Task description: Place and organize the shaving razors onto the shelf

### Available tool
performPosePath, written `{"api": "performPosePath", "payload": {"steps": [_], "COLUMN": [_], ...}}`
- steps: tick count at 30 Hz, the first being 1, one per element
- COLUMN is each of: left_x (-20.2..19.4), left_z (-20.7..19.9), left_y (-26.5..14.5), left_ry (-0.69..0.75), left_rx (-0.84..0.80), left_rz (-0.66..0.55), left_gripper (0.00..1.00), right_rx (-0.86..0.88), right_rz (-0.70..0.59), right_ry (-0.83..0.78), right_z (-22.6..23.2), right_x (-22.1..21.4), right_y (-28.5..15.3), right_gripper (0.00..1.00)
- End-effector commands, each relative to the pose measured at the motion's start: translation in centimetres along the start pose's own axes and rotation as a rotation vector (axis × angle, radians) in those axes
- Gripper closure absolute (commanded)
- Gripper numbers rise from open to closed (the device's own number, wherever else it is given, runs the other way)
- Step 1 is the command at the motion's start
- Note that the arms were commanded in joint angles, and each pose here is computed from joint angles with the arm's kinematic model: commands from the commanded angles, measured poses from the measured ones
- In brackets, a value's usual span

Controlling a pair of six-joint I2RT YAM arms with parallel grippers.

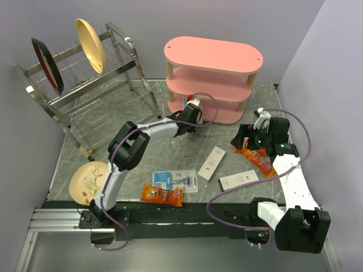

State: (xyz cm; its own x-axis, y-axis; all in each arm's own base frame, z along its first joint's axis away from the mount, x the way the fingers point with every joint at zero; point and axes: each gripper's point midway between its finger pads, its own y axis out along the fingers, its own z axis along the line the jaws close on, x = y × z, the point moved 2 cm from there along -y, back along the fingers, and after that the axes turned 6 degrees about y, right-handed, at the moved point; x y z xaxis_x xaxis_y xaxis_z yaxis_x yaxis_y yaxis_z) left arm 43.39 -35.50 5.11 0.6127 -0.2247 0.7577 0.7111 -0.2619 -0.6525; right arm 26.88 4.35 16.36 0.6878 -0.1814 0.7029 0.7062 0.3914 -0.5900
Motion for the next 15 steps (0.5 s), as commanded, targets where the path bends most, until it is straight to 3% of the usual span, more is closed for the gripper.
{"api": "performPosePath", "payload": {"steps": [1,12,15], "left_x": [3.9,3.6,3.3], "left_z": [-0.3,3.8,3.6], "left_y": [0.6,-0.2,-0.1], "left_ry": [-0.025,-0.069,-0.075], "left_rx": [0.03,0.273,0.27], "left_rz": [-0.117,-0.161,-0.158], "left_gripper": [0.99,0.99,0.99], "right_rx": [-0.003,-0.009,-0.007], "right_rz": [-0.024,-0.031,-0.035], "right_ry": [-0.019,-0.016,-0.016], "right_z": [-0.2,-0.3,-0.2], "right_x": [0.8,0.8,0.8], "right_y": [0.0,-0.1,-0.1], "right_gripper": [0.08,0.08,0.08]}}
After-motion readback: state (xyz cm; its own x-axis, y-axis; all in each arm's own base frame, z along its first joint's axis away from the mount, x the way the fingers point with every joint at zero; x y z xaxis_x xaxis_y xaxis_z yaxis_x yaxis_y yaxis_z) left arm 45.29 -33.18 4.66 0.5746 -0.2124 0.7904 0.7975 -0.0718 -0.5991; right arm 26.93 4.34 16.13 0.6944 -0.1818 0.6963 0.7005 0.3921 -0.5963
